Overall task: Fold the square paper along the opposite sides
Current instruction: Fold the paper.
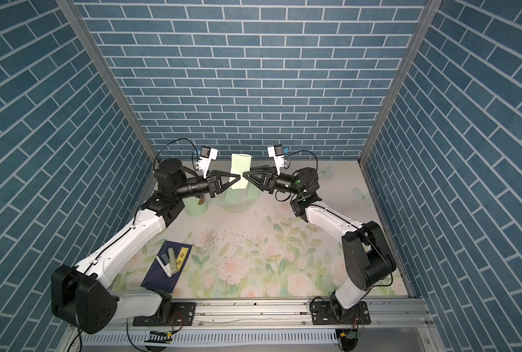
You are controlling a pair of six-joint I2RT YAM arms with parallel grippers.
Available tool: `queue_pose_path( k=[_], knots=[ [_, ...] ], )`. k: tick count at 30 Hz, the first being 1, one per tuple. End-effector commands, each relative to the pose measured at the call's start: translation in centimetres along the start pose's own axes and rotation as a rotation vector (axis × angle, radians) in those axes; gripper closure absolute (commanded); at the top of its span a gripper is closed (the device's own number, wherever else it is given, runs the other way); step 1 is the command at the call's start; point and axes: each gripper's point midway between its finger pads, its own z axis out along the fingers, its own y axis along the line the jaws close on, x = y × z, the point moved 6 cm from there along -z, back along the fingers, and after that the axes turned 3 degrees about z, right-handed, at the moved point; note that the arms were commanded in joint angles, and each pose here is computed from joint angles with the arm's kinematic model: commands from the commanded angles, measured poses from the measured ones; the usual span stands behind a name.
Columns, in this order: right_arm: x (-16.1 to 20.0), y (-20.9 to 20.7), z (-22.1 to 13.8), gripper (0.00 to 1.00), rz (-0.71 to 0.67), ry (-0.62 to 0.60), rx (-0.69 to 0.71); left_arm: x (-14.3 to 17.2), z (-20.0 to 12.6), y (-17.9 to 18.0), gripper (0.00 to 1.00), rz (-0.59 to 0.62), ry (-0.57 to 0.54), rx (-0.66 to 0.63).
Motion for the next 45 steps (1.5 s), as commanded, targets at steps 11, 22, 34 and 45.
queue_pose_path(
  k=[11,22,34,45],
  knots=[
    [-3.3,1.3,0.1,1.00,-0.057,-0.072,-0.066,0.4,-0.8,-0.8,1.00,0.018,0.002,0.011],
    [-4.4,1.5,0.1,0.73,-0.069,-0.092,-0.063,0.7,-0.8,-0.8,1.00,0.017,0.004,0.014],
    [-3.0,1.3,-0.4,0.55,-0.046,-0.073,-0.062,0.6,-0.9,-0.7,1.00,0.024,0.004,0.001],
    [3.7,1.6,0.6,0.35,0.026,0.051,-0.152,-0.3,-1.0,-0.9,1.00,0.038,-0.005,-0.004]
  ],
)
